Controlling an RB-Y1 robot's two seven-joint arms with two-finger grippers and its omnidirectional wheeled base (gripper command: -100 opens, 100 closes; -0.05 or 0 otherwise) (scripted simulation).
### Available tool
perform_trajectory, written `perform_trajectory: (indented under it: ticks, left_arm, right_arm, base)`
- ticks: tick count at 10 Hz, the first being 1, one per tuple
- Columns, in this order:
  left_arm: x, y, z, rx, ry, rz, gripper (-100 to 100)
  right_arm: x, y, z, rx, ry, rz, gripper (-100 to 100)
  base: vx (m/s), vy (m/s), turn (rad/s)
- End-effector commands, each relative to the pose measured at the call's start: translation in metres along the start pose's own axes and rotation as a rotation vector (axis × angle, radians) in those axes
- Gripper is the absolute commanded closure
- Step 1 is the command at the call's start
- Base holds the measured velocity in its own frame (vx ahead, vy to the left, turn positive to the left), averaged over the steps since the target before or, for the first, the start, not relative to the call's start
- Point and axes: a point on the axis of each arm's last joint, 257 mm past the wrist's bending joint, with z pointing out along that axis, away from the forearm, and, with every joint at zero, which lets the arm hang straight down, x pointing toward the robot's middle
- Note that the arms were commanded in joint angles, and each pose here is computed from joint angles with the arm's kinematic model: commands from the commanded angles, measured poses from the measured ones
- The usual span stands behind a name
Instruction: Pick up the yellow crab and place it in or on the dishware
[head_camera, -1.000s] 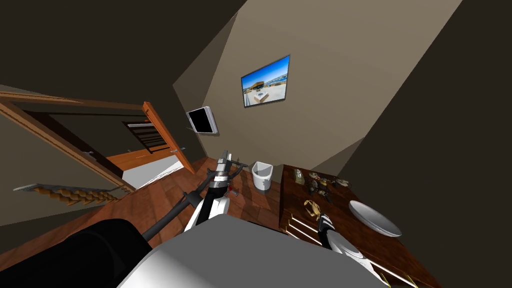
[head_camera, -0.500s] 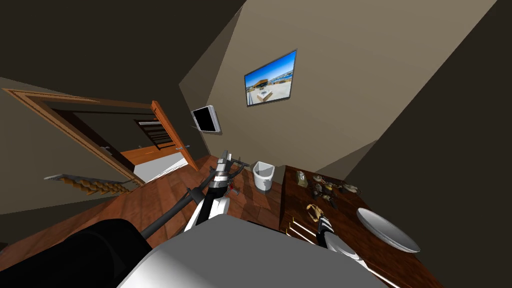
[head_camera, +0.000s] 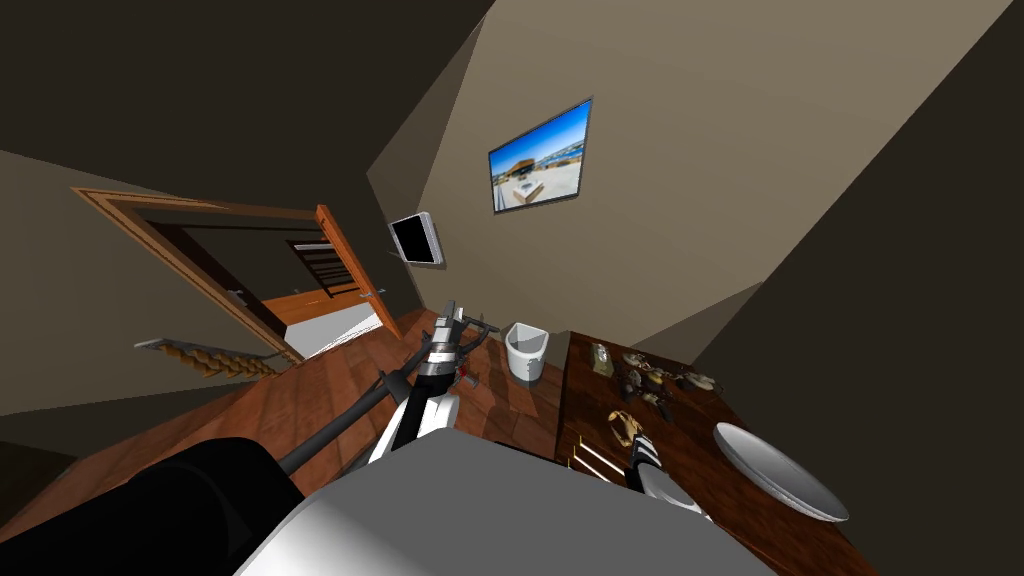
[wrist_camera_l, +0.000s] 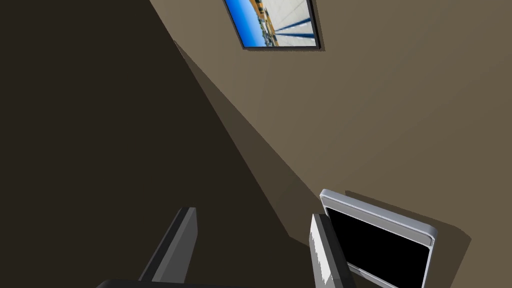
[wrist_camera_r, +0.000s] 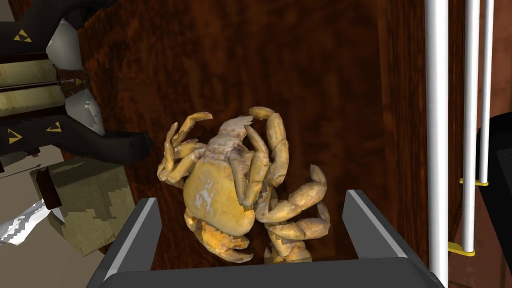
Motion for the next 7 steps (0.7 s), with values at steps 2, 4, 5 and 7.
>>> perform_trajectory:
  ticks: [2,4,5,7]
  left_arm:
    - [0.0,0.0,0.0,0.0,0.0,0.0,0]
    - [0.0,0.0,0.0,0.0,0.0,0.0,0]
    - [0.0,0.0,0.0,0.0,0.0,0.0,0]
    - [0.0,0.0,0.0,0.0,0.0,0.0,0]
  right_arm:
    - [0.0,0.002,0.0,-0.003,0.0,-0.001,100]
    - [0.0,0.0,0.0,0.0,0.001,-0.002,100]
    - [0.0,0.0,0.0,0.0,0.001,-0.002,100]
    - [0.007,-0.009,0.003,-0.001,-0.013,-0.014,100]
  base:
    - [-0.001,-0.003,-0.003]
    - [0.0,0.0,0.0]
    - [0.0,0.0,0.0]
    - [-0.005,0.041,-0.079]
